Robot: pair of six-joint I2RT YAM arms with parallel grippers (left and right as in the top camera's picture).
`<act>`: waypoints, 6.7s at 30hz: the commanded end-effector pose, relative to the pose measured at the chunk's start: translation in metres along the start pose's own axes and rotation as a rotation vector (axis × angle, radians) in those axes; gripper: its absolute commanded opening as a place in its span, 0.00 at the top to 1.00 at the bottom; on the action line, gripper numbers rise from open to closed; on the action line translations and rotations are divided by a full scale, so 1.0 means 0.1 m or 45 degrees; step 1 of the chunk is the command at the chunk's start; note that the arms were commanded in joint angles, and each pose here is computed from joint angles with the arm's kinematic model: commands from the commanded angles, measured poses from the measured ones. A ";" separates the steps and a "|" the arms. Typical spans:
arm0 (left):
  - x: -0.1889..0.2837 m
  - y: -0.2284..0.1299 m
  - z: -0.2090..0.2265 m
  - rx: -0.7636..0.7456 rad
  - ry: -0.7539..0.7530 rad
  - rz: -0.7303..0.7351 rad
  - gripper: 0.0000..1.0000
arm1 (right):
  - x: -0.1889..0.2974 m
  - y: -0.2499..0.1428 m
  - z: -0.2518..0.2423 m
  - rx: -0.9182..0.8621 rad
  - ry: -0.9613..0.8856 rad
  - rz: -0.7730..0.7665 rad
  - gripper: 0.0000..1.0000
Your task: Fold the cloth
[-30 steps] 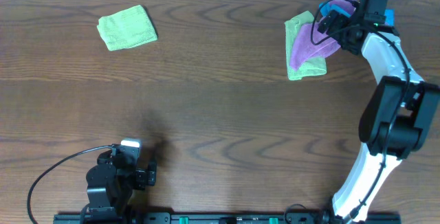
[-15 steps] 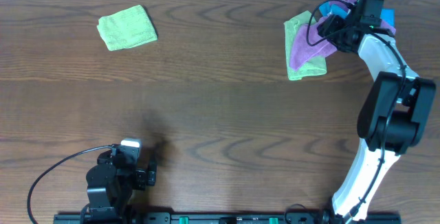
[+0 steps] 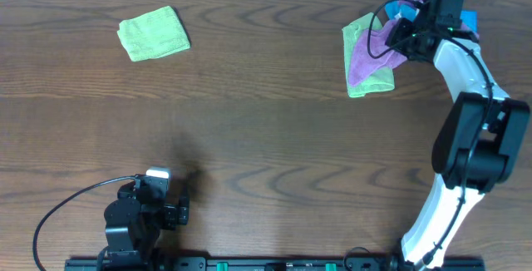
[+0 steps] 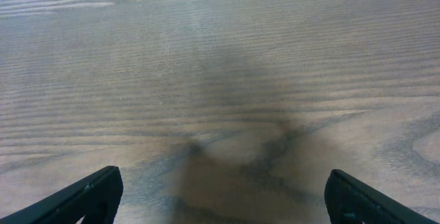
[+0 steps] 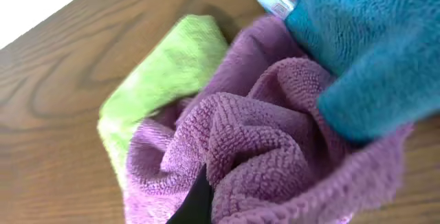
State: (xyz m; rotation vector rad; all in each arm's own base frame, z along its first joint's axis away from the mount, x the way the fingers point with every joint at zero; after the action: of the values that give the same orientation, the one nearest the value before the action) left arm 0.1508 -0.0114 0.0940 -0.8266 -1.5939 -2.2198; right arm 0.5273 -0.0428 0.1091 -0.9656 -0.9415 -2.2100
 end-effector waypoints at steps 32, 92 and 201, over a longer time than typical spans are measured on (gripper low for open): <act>-0.03 -0.07 -0.02 -0.008 -0.009 0.030 0.05 | 2.13 -1.61 1.73 0.799 0.376 0.301 0.99; -0.03 -0.05 -0.03 0.347 -0.011 0.019 0.05 | 0.52 -2.24 2.95 1.066 0.528 -0.054 0.21; -0.16 0.71 0.07 0.981 -0.218 0.446 0.05 | 0.25 -2.27 1.15 0.861 -0.292 0.573 0.33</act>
State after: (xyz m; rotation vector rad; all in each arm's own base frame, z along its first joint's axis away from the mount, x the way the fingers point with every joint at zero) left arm 0.2002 -0.0304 0.1327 -0.9628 -1.9590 -1.1558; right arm 0.4015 0.1784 0.1192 -0.9587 -1.3468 -1.3343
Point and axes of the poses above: each gripper's point midway between its finger pads, its own x axis back along the fingers, its own z axis along the line the jaws close on, y = z × x, the point moved 4 cm from there along x, back along the fingers, and after that the axes turned 12 degrees about -x, right-handed, at the moved point
